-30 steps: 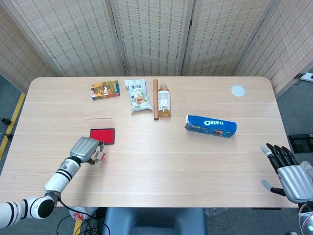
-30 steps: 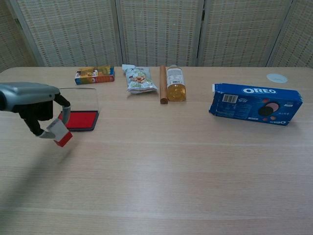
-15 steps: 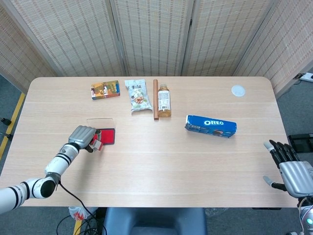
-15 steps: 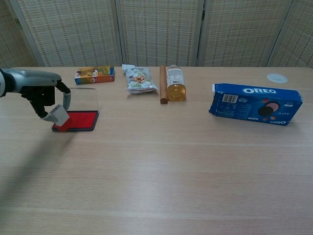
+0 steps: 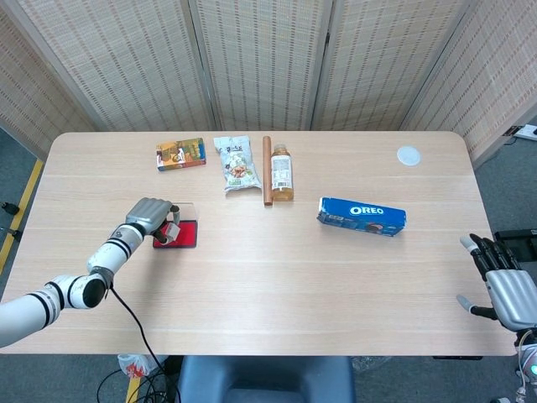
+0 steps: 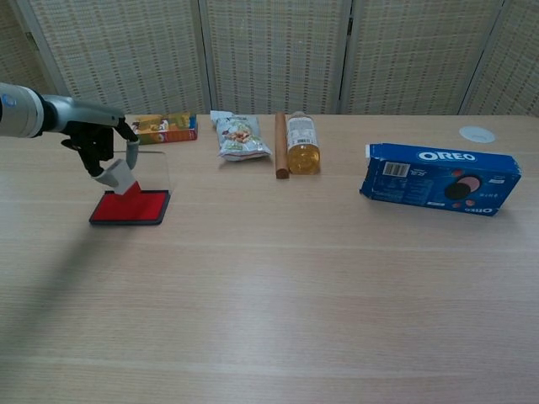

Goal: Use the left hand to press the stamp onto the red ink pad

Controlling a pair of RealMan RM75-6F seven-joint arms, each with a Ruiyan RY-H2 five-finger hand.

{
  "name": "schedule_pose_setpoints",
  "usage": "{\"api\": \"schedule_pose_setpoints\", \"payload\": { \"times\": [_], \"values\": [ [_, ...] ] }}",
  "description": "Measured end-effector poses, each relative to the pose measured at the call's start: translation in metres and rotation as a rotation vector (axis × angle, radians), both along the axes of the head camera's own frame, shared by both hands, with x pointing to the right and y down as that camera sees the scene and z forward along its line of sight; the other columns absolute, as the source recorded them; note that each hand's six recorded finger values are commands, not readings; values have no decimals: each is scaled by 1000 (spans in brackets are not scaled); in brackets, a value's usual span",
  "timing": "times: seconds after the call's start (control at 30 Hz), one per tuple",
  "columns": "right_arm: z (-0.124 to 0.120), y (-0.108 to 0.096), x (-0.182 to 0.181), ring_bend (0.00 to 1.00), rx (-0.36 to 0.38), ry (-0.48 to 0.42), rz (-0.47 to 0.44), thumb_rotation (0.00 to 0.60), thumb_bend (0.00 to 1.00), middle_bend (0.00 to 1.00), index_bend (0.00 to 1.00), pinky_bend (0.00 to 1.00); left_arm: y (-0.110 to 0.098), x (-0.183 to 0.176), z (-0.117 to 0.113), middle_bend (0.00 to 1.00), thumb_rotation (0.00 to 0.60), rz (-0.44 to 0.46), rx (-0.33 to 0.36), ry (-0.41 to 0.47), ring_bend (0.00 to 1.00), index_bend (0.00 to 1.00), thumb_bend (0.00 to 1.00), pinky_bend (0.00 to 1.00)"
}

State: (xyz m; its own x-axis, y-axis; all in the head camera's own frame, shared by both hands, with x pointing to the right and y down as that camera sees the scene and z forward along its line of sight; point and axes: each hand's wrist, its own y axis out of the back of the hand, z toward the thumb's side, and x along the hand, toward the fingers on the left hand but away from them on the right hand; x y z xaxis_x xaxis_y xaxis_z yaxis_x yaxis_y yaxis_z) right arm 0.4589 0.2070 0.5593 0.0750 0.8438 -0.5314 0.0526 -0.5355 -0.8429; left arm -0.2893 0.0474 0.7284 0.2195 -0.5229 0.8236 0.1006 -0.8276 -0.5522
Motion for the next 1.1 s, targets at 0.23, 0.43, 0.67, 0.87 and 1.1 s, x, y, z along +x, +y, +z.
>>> {"api": "schedule_pose_setpoints", "payload": {
  "times": [0.23, 0.43, 0.67, 0.87, 1.1],
  "values": [
    [-1, 1, 1, 0, 0, 0, 3, 600, 207, 0, 0, 0, 3, 2, 9, 1000, 600, 5, -7, -6, 935, 904, 515, 919],
    [0, 1, 1, 0, -1, 3, 4, 600, 207, 0, 0, 0, 2, 0, 17, 1000, 600, 1, -10, -9, 935, 903, 515, 919],
    [2, -1, 2, 0, -5, 9, 8, 600, 207, 0, 0, 0, 0, -3, 24, 1000, 600, 2, -8, -17, 935, 904, 515, 920],
    [2, -2, 3, 0, -5, 11, 10, 600, 207, 0, 0, 0, 1, -4, 31, 1000, 600, 2, -16, -19, 935, 903, 515, 920],
    [1, -1, 4, 0, -1, 10, 13, 600, 207, 0, 0, 0, 3, -4, 37, 1000, 600, 9, -20, -21, 935, 904, 515, 920]
  ]
}}
